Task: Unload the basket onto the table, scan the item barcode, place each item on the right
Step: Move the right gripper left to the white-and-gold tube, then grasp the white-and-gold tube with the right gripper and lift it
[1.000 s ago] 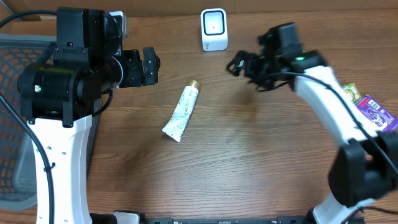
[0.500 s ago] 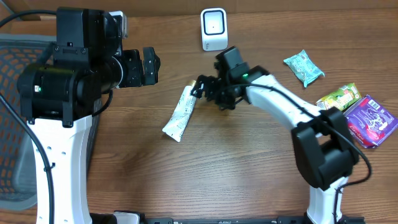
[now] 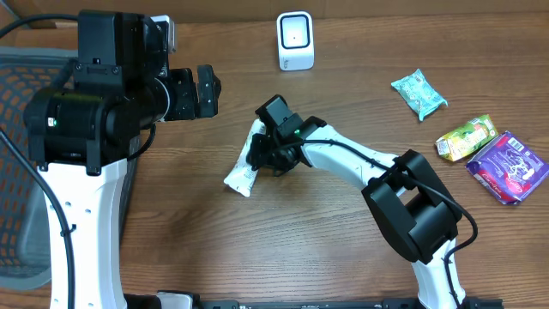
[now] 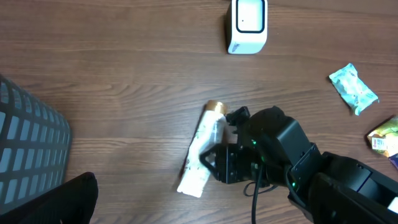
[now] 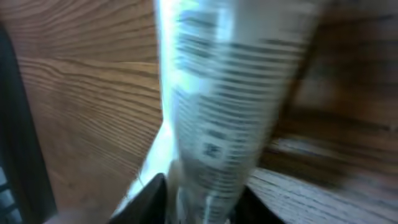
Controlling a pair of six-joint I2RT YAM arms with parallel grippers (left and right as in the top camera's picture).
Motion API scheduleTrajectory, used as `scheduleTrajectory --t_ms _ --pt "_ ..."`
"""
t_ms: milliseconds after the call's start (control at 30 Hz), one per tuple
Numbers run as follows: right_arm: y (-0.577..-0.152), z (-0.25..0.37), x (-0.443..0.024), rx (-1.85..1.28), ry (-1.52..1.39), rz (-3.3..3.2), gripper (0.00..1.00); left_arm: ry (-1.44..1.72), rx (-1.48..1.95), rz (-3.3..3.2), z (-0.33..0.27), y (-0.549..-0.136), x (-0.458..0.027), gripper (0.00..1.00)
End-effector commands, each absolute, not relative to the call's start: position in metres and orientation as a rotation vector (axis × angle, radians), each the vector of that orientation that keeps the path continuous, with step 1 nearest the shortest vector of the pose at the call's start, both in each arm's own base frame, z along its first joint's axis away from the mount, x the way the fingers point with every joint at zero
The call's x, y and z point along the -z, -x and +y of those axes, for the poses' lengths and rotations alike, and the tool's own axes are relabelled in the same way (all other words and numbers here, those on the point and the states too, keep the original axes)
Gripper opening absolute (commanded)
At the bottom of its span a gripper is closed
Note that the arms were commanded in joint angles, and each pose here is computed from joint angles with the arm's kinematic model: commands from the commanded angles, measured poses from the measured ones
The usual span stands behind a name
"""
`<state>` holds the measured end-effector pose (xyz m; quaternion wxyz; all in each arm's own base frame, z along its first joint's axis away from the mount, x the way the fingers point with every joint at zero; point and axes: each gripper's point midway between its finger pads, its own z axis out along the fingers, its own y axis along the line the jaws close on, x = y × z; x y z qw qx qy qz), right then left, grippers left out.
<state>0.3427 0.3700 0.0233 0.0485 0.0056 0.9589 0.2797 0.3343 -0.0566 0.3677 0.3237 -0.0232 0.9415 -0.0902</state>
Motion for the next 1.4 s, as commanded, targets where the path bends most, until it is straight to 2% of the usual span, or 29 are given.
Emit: scheduleTrajectory --t_ms 0,133,333,567,633,733,800,867,1300,1333,1367 --pt "-0.346 0.359 -0.013 -0.768 -0.001 2.928 0.22 0.038 0.225 2.466 -0.057 -0.336 -0.369 1.00" --pt "-0.347 0.348 -0.017 -0.733 0.057 2.943 0.14 0.038 0.225 2.466 -0.057 -0.336 -0.369 1.00" --pt "-0.359 0.327 -0.051 -0.674 0.394 2.882 0.13 0.038 0.225 2.466 -0.057 -0.336 -0.369 1.00" --pt "-0.381 0.257 -0.058 -0.303 0.623 2.881 0.13 0.038 0.225 2.466 -0.057 -0.336 -0.369 1.00" --pt "-0.385 0.241 -0.055 -0.230 0.649 2.885 0.17 0.037 0.225 2.466 -0.057 -0.336 -0.369 1.00" --pt "-0.392 0.225 -0.054 -0.191 0.629 2.890 0.33 0.038 0.225 2.466 -0.057 -0.336 -0.369 0.99" --pt "-0.393 0.226 -0.054 -0.245 0.614 2.894 0.41 0.038 0.225 2.466 -0.057 -0.336 -0.369 1.00" --pt "-0.389 0.232 -0.054 -0.352 0.608 2.907 0.44 0.038 0.225 2.466 -0.057 -0.336 -0.369 1.00" --pt "-0.358 0.253 -0.042 -0.968 0.539 2.921 0.48 0.038 0.225 2.466 -0.057 -0.336 -0.369 0.99" --pt "-0.357 0.253 -0.040 -0.979 0.513 2.927 0.47 0.038 0.225 2.466 -0.057 -0.336 -0.369 1.00" --pt "-0.357 0.252 -0.038 -0.981 0.483 2.936 0.42 0.038 0.225 2.466 -0.057 -0.336 -0.369 1.00"
